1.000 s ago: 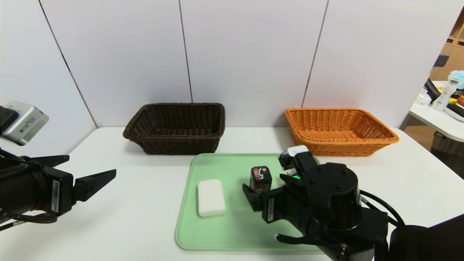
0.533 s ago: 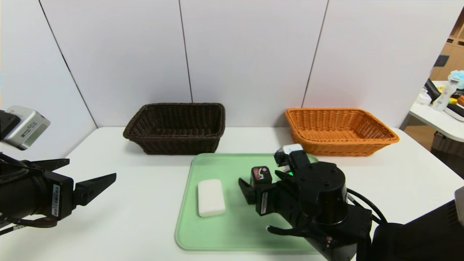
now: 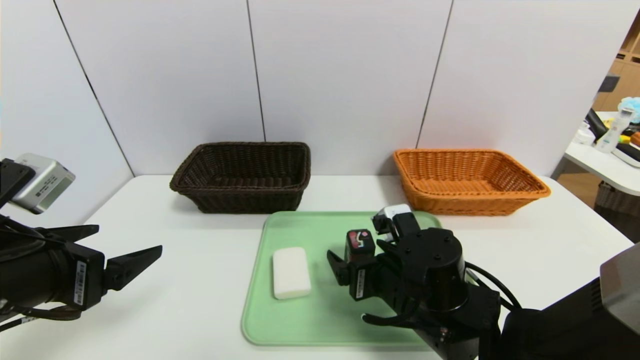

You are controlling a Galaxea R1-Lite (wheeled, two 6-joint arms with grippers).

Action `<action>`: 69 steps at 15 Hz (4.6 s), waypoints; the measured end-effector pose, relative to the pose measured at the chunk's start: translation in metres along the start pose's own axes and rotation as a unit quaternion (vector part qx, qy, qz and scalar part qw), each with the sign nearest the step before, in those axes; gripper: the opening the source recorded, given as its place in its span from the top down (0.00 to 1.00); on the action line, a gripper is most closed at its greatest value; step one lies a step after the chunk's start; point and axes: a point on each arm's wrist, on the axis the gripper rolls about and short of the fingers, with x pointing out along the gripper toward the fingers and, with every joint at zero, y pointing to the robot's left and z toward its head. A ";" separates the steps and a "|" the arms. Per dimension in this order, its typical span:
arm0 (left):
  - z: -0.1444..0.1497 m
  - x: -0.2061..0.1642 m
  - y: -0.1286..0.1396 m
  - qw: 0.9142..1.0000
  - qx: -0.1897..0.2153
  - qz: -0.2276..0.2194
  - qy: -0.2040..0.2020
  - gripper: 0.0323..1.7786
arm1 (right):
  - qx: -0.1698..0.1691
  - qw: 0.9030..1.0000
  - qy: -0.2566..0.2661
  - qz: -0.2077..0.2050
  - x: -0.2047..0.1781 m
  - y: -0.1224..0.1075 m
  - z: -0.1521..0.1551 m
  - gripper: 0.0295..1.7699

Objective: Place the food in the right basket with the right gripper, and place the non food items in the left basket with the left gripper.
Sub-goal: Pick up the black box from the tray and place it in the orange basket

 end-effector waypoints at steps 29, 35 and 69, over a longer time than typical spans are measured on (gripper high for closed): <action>-0.007 -0.008 0.001 1.000 0.001 0.000 -0.003 0.05 | -0.005 0.999 -0.045 0.017 -0.015 0.002 0.017 0.60; -0.011 -0.008 0.000 1.000 0.003 -0.003 0.001 0.05 | 0.021 0.990 -0.136 -0.018 -0.034 -0.021 0.108 0.60; -0.009 0.002 -0.003 1.000 0.003 -0.014 0.003 0.05 | 0.049 0.979 -0.030 -0.194 0.083 -0.274 0.118 0.25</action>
